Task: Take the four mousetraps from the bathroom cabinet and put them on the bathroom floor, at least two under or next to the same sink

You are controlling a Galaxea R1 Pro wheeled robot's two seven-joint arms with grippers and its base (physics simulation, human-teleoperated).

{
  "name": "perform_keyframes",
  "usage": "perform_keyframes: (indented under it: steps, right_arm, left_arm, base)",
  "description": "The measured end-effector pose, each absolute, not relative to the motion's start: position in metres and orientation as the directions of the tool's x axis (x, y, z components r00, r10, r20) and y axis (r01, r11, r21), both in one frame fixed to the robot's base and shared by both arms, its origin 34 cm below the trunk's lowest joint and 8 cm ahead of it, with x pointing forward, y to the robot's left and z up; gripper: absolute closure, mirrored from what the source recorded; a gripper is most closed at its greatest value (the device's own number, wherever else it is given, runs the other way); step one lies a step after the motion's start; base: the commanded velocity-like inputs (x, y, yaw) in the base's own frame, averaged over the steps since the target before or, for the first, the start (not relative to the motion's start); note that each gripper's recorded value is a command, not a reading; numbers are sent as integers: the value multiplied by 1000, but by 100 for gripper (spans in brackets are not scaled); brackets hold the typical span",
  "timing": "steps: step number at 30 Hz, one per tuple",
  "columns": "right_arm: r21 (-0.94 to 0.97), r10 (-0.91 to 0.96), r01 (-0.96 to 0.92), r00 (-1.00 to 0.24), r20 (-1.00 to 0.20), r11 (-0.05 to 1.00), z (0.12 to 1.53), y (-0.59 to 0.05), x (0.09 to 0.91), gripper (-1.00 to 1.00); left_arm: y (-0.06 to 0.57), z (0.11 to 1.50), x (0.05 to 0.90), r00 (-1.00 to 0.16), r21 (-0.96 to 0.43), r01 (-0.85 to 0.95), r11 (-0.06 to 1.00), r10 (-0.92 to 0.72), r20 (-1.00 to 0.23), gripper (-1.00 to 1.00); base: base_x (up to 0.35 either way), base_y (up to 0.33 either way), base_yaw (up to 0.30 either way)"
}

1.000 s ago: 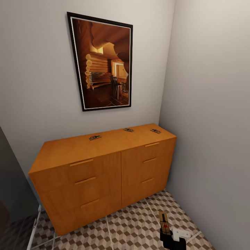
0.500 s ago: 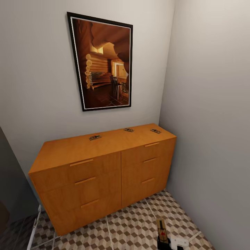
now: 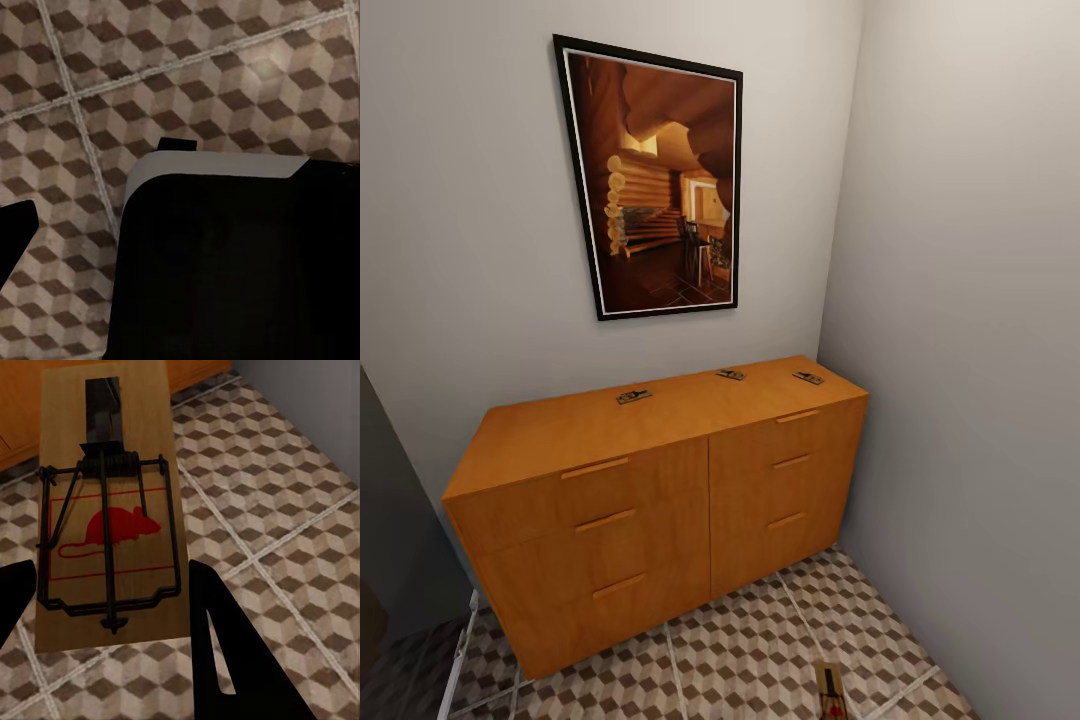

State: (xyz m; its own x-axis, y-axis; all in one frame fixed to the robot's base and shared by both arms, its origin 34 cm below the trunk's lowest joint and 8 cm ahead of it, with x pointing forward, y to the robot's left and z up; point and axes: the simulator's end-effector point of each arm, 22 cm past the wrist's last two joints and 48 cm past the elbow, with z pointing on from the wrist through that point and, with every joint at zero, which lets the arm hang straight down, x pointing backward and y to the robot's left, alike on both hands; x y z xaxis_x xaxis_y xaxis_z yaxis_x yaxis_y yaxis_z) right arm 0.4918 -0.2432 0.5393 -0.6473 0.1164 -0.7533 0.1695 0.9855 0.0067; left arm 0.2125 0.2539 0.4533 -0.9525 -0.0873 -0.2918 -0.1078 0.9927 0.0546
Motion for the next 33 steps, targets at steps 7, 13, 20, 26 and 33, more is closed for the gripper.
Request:
perform_keyframes:
  steps: [7,13,20,26,33]
  right_arm:
    - [7,116,169,-647,-753,986,539,-243,492,100]
    - [7,116,169,-650,-751,986,539,-243,491,100]
    - [6,116,169,-652,-750,986,538,-243,491,100]
    - [7,116,168,-652,-749,986,538,-243,491,100]
    - [6,116,169,-652,-749,986,538,-243,491,100]
  left_arm:
    - [255,455,218,-949,55,-108,993,-86,-303,-100]
    - [256,456,226,-944,56,-109,992,-86,-319,-100]
    - [256,457,227,-943,56,-108,993,-84,-322,-100]
    - [256,457,229,-942,57,-107,993,-83,-325,-100]
    - [257,460,239,-935,56,-108,993,-82,-346,-100]
  base:
    - [0,0,0]
    - [0,0,0]
    - [0,0,0]
    - [0,0,0]
    - [0,0,0]
